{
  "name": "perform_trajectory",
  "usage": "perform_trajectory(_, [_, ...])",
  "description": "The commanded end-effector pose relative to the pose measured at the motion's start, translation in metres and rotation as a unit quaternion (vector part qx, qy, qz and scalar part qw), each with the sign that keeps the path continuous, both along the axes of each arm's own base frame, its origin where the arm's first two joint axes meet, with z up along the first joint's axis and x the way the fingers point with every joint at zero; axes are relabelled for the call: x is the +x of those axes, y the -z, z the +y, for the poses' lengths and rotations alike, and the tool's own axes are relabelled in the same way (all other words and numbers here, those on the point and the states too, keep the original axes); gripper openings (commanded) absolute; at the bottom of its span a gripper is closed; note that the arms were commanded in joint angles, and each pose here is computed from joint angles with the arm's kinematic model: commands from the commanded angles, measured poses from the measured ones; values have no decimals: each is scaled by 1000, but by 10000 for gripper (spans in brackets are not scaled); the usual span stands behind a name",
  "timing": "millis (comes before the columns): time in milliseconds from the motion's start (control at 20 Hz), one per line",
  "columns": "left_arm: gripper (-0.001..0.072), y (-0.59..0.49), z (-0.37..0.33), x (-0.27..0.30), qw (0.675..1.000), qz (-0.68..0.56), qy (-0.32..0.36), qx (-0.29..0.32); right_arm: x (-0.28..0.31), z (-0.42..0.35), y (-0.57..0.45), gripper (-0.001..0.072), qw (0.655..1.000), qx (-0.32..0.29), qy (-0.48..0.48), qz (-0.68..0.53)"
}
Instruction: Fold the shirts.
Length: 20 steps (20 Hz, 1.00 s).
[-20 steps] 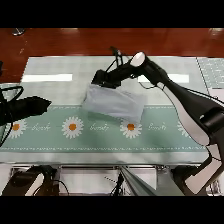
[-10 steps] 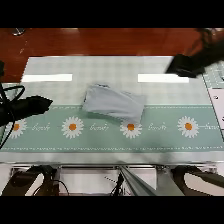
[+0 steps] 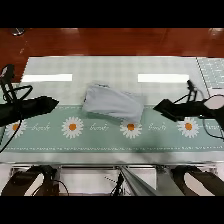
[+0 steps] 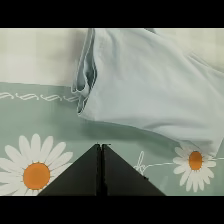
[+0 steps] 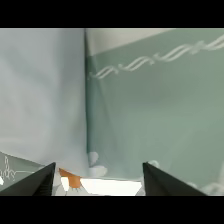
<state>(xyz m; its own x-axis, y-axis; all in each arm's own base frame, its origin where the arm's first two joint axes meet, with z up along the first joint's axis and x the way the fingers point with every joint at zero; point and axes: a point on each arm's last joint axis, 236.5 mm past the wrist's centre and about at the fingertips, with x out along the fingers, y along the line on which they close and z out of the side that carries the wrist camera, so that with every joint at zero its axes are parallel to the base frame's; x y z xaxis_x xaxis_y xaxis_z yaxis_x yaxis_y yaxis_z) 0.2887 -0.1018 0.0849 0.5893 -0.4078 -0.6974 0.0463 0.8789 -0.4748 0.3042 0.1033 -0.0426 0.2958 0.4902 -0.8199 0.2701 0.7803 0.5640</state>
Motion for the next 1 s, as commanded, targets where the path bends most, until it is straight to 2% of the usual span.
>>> perform_trajectory(0, [22, 5, -5, 3, 1000, 10, -1, -13, -1, 46, 40, 627, 997, 45, -28, 49])
perform_trajectory(350, [21, 5, -5, 3, 1000, 10, -1, -13, 36, 89, 60, 611, 990, 82, -76, 88])
perform_trajectory(400, [21, 5, -4, 3, 1000, 10, -1, -13, 38, 98, 59, 516, 988, 87, -92, 86])
perform_trajectory(450, [22, 5, -4, 3, 1000, 10, -1, -13, 41, 107, 58, 307, 987, 88, -106, 82])
perform_trajectory(500, [22, 5, -4, 3, 1000, 10, -1, -13, 46, 116, 52, 44, 985, 88, -134, 66])
perform_trajectory(550, [22, 5, -5, 3, 1000, 10, -1, -13, 54, 124, 39, 26, 982, 87, -160, 40])
perform_trajectory(750, [22, 5, -4, 4, 1000, 8, 1, -10, 85, 166, -50, 25, 957, 68, -277, -60])
perform_trajectory(950, [22, 14, -5, 6, 1000, 23, 1, -10, 120, 193, -159, 25, 933, -4, -309, -184])
